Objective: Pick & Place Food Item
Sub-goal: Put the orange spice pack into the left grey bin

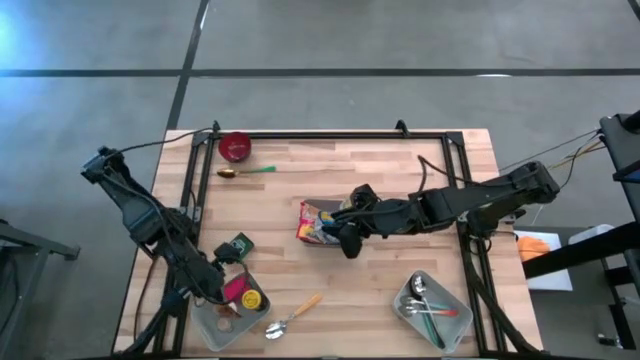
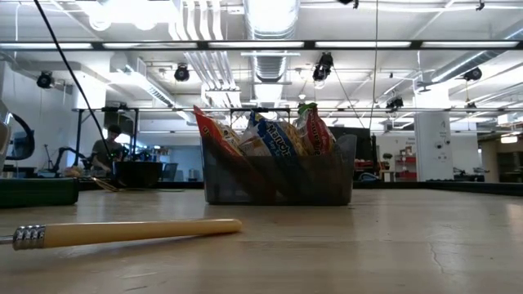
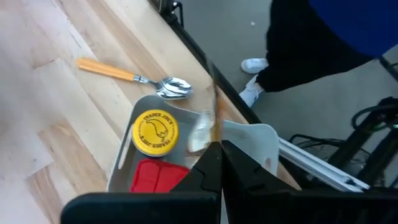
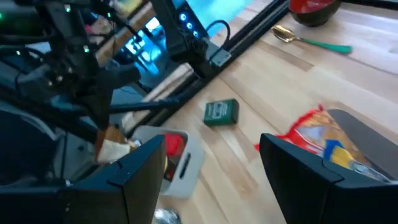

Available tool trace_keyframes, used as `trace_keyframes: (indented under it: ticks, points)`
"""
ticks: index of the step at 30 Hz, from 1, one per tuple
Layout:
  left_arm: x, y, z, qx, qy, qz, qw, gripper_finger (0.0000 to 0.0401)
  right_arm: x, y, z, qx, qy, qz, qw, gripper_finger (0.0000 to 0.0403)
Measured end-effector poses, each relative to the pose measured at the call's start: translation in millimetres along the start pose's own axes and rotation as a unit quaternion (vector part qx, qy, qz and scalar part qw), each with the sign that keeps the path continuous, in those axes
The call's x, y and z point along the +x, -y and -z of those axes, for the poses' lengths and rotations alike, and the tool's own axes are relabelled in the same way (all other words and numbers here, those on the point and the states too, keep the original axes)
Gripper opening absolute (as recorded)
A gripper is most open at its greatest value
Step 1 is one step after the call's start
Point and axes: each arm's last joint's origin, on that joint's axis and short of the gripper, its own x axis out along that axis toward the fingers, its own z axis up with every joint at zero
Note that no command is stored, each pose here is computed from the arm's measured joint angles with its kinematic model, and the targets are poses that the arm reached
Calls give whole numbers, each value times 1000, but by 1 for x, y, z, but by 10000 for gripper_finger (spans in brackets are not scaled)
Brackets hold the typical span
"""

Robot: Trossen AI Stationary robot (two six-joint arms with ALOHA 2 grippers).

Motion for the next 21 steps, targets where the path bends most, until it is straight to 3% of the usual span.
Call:
trace_keyframes:
  ticks: [8,21]
  points:
    - [14,6,-5,-1,-9,6,1000,0,-21,-18,-4,-24,-5,-28,999,256]
    - [18,24,-1,18,-22,28,999,0,-33,-35,18,-12,-29,-54,998,256]
